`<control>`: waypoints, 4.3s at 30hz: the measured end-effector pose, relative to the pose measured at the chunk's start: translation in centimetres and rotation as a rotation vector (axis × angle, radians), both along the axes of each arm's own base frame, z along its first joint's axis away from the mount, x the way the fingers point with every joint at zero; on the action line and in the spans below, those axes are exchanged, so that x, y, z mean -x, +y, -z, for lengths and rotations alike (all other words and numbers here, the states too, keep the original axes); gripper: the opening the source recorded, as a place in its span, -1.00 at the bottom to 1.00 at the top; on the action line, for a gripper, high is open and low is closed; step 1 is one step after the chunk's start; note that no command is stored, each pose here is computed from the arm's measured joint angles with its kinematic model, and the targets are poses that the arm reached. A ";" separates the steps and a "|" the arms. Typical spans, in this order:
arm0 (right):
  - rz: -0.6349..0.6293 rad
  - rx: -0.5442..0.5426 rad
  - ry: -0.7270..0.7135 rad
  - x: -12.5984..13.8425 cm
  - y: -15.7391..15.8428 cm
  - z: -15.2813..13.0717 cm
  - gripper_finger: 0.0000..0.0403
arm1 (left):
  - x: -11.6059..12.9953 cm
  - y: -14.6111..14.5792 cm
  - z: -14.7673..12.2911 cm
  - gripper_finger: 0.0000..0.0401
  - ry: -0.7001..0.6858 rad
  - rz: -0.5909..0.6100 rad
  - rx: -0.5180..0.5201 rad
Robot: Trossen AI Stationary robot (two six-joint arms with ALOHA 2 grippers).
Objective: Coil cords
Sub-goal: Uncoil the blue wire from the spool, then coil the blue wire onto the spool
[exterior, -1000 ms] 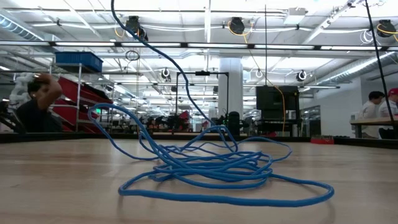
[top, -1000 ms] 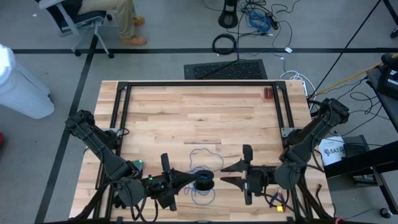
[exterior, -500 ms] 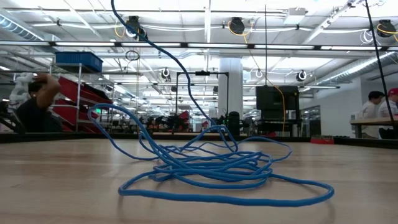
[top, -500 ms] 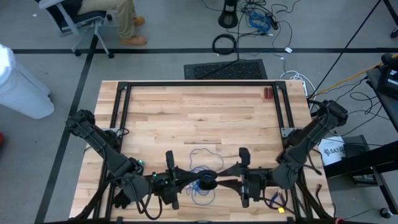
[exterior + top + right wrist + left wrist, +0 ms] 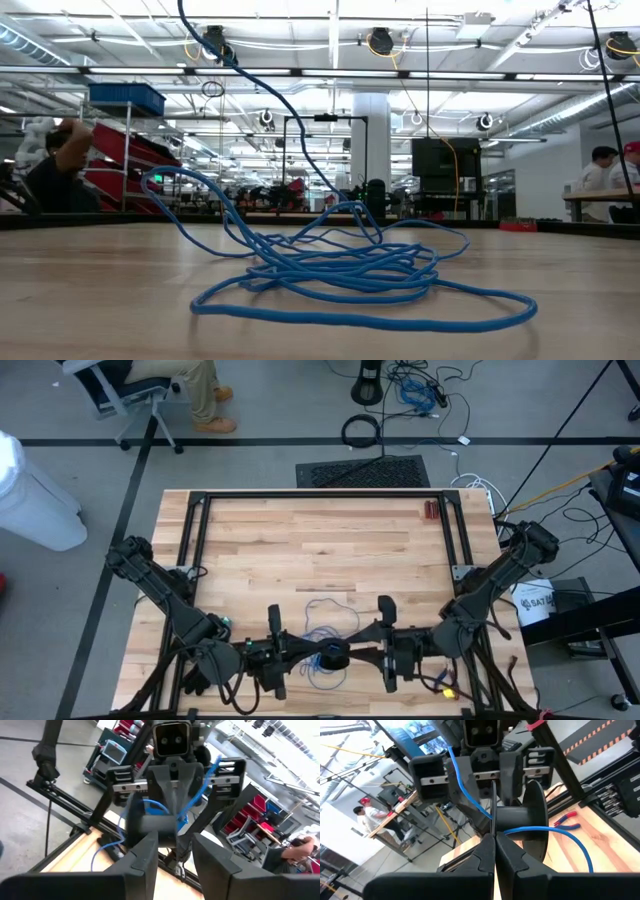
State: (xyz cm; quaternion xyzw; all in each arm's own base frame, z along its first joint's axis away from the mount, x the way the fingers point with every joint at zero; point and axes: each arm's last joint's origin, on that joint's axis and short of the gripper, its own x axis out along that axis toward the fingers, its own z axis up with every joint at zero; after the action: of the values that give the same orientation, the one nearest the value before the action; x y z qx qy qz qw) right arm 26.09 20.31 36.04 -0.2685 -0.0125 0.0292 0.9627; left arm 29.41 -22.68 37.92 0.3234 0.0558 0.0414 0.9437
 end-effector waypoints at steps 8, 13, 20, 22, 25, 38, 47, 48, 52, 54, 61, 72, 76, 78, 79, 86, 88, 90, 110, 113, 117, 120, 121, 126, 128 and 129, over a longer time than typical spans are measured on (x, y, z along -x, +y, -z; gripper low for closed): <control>-0.005 0.009 0.014 -0.8 -0.2 0.6 -0.88 | 0.0 0.0 0.0 -0.99 0.001 0.004 0.002; 0.010 0.001 0.018 -1.3 -0.6 0.7 -0.98 | 0.0 0.0 0.0 -0.99 0.000 -0.001 0.022; 0.073 -0.019 -0.003 -1.1 -0.6 0.5 -1.00 | 0.0 0.2 -0.1 -0.92 -0.019 -0.051 0.102; 0.107 -0.018 -0.002 -1.1 -0.6 0.5 -1.00 | 0.1 0.1 0.0 -0.81 -0.019 -0.055 0.103; 0.132 -0.019 -0.002 -0.9 -0.6 0.5 -1.00 | 0.2 0.0 -0.1 -0.63 -0.021 -0.055 0.105; 0.256 -0.017 0.001 -0.7 -1.2 0.3 -1.00 | 1.6 -1.6 -0.8 -0.41 -0.091 -0.074 0.161; 0.350 -0.004 0.009 -0.6 -1.4 0.3 -1.00 | 2.4 -2.5 -0.6 -0.41 -0.091 -0.038 0.302; 0.355 -0.004 0.009 -0.6 -1.5 0.3 -1.00 | 2.4 -2.5 -0.4 -0.41 -0.077 -0.036 0.310; 0.372 -0.015 0.008 -0.6 -1.5 0.3 -1.00 | 2.5 -2.4 0.5 -0.41 -0.016 -0.057 0.317; 0.372 -0.026 0.007 -0.6 -1.5 0.3 -1.00 | 2.4 -2.3 1.0 -0.41 0.007 -0.078 0.342; 0.372 -0.016 0.008 -0.6 -1.5 0.3 -1.00 | 1.4 -1.8 1.8 -0.41 -0.017 -0.195 0.323; 0.381 -0.010 0.004 0.6 -0.7 -0.1 -1.00 | 1.1 -2.1 1.3 -0.41 -0.021 -0.088 0.357; 0.356 -0.015 0.001 1.2 -0.2 -0.2 -1.00 | 1.0 -2.5 1.2 -0.41 0.015 0.071 0.294; 0.350 -0.020 -0.002 1.5 -0.1 -0.4 -1.00 | 0.7 -2.0 1.2 -0.41 -0.008 -0.006 0.362; 0.350 -0.021 -0.002 1.6 -0.1 -0.4 -1.00 | 0.5 -1.7 1.2 -0.41 -0.018 -0.046 0.399; 0.385 0.006 -0.001 2.6 0.4 -0.7 -1.00 | -0.2 -1.4 2.1 -0.22 0.019 -0.063 0.401; 0.380 0.013 -0.002 2.8 0.5 -0.8 -1.00 | -0.8 -1.0 2.6 -0.10 0.026 -0.090 0.393; 0.372 0.011 -0.005 3.1 0.6 -0.9 -1.00 | -1.4 -0.5 2.9 0.02 0.019 -0.124 0.390; 0.392 0.022 -0.009 4.1 1.1 -1.3 -1.00 | -4.4 0.6 4.8 0.20 0.014 -0.157 0.378; 0.397 0.030 -0.008 4.1 1.0 -1.4 -1.00 | -4.4 0.6 4.6 0.20 0.010 -0.158 0.381; 0.438 0.037 -0.004 4.2 0.9 -1.3 -1.00 | -4.0 0.3 4.4 0.20 0.005 -0.150 0.383; 0.438 0.040 -0.003 4.2 0.9 -1.3 -1.00 | -3.7 0.0 4.4 0.16 0.017 -0.138 0.345; 0.437 0.039 -0.003 4.2 0.9 -1.3 -1.00 | -3.7 -0.1 4.4 0.12 0.021 -0.135 0.331; 0.436 0.032 -0.004 4.2 1.0 -1.3 -1.00 | -3.7 0.0 4.4 -0.18 0.014 -0.145 0.330; 0.435 0.030 -0.004 4.2 1.0 -1.3 -1.00 | -3.7 0.0 4.3 -0.36 0.010 -0.147 0.331; 0.435 0.027 -0.004 4.2 1.0 -1.3 -1.00 | -3.7 0.0 4.3 -0.46 0.008 -0.151 0.331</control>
State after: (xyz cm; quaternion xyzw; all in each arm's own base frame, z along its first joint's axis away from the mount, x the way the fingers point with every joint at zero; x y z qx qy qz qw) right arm 21.92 21.26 37.34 -0.2778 0.0443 -0.1794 0.9427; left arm 33.12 -22.69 33.60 0.1585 0.0899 0.1010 0.9781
